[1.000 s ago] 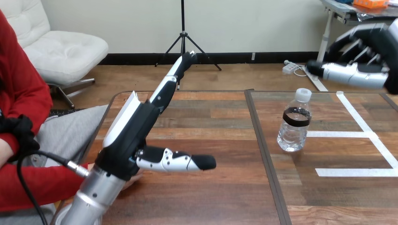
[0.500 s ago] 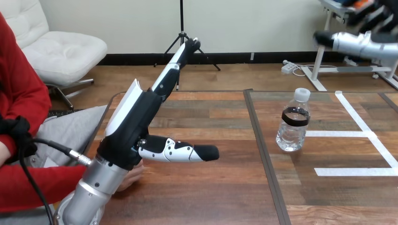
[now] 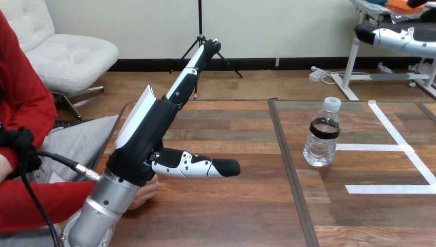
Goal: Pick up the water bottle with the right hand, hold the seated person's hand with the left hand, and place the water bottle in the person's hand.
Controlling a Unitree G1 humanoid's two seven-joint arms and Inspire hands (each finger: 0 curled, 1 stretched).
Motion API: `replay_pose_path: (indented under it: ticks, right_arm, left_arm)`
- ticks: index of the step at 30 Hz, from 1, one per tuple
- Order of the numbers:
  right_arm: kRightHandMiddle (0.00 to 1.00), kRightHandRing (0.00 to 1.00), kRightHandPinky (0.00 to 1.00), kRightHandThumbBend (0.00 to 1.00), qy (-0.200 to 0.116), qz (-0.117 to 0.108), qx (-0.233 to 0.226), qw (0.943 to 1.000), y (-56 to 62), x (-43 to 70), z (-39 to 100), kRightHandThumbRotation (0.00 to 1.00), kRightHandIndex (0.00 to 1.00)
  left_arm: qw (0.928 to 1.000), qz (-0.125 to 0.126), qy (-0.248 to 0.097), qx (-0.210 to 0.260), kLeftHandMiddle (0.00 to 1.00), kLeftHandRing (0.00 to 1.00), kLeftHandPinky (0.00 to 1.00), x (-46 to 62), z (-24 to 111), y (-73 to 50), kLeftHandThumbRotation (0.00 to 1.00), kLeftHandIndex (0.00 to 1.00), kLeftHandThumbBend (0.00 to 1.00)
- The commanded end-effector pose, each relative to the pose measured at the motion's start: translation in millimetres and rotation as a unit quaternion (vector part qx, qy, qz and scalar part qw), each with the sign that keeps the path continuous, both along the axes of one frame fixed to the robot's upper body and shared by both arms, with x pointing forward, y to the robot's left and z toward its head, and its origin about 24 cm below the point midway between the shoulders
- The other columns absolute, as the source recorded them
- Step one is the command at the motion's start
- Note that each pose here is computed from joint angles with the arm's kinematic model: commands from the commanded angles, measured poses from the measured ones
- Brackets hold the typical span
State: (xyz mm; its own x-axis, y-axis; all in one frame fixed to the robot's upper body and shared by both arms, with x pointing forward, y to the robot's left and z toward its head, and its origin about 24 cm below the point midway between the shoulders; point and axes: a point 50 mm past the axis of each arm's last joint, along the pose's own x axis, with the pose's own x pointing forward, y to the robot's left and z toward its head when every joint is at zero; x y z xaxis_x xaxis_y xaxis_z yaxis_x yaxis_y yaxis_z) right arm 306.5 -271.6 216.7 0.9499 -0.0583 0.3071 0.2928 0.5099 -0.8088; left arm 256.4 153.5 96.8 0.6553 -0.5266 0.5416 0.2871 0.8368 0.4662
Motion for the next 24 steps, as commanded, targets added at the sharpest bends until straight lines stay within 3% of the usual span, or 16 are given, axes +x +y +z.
replay_pose_path:
  ticks: [1,13,24]
  right_arm:
    - [0.88,0.85,0.74,1.00,-0.013,0.014,0.037,0.9991,6.5,16.1,-7.9,0.60,0.89]
    - [0.88,0.83,0.69,1.00,-0.003,0.018,0.069,0.9975,9.2,34.8,-40.2,0.57,0.91]
    - [0.87,0.82,0.68,1.00,0.028,0.017,0.106,0.9939,16.3,48.7,-67.3,0.57,0.91]
  left_arm:
    - [0.9996,-0.004,-0.023,-0.015,1.00,1.00,1.00,5.7,11.4,-1.4,0.48,1.00,1.00]
    - [0.9997,-0.003,-0.023,-0.013,1.00,1.00,1.00,3.8,11.5,-0.9,0.48,1.00,1.00]
    - [0.9997,-0.003,-0.022,-0.011,1.00,1.00,1.00,2.0,11.8,-0.4,0.48,1.00,1.00]
